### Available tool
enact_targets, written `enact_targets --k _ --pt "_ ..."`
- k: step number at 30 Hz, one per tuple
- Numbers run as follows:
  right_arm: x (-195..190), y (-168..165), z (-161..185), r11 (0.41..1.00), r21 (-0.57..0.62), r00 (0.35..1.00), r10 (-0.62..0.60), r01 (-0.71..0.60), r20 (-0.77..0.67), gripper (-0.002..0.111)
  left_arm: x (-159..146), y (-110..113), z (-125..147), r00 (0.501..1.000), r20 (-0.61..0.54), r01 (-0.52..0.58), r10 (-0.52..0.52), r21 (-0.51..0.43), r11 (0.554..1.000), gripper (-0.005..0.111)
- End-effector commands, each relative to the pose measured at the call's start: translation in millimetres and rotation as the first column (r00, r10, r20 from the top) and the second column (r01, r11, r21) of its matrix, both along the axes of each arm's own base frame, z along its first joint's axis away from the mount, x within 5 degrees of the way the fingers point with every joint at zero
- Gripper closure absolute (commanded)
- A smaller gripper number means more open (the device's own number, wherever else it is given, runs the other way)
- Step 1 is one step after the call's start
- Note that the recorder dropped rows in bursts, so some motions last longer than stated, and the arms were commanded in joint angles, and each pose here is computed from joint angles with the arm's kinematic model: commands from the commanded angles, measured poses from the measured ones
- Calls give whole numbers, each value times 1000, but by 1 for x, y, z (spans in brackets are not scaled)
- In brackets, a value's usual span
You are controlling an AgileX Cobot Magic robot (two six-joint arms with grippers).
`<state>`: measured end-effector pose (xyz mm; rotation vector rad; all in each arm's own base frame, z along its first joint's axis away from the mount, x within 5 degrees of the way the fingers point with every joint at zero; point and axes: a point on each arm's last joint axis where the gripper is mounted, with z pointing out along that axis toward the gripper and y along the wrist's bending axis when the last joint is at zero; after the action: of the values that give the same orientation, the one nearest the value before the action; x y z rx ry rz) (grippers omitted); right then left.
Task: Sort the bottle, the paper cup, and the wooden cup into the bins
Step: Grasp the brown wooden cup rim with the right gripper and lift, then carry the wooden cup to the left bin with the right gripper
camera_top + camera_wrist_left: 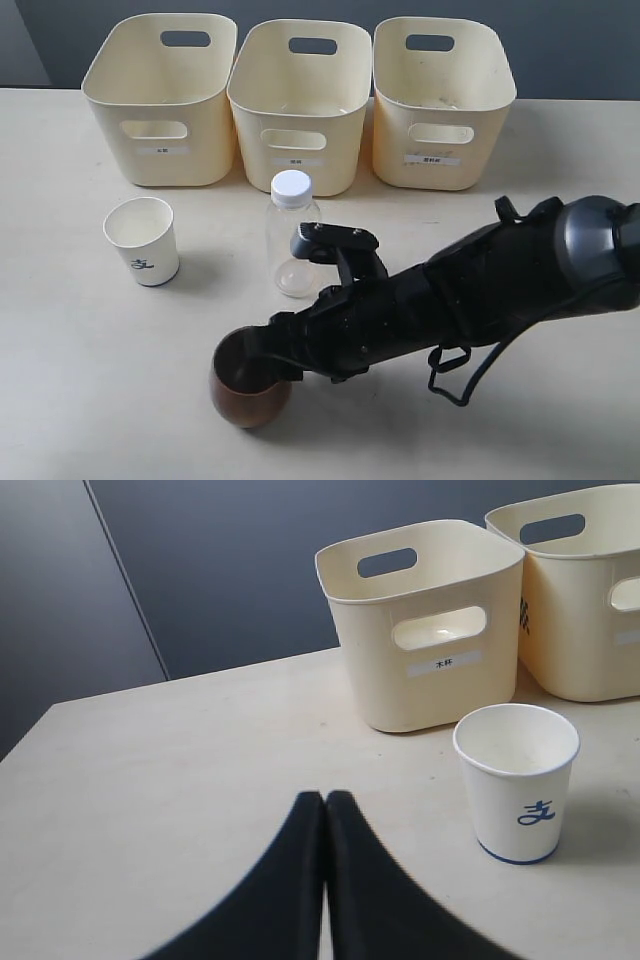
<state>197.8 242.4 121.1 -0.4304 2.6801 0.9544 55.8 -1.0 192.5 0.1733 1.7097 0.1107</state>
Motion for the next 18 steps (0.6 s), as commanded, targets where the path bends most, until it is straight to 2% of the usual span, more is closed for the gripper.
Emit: enact_targets --k 1,3,4,10,18 --pt "0 1 0 1000 7 1000 9 -9 -4 81 0 0 0 1000 11 3 -3 5 1000 107" --pt "-1 1 0 1000 12 1000 15 -15 -6 102 0 0 0 1000 11 3 -3 5 1000 107" --pt "-1 2 0 1000 16 1000 18 -18 -9 109 0 0 0 1000 11 3 -3 5 1000 107" --pt "3 9 8 998 56 1000 31 -31 4 108 0 0 0 1000 11 3 -3 5 1000 107" --pt "19 40 47 963 242 992 107 -120 66 108 0 0 0 1000 11 3 -3 5 1000 107"
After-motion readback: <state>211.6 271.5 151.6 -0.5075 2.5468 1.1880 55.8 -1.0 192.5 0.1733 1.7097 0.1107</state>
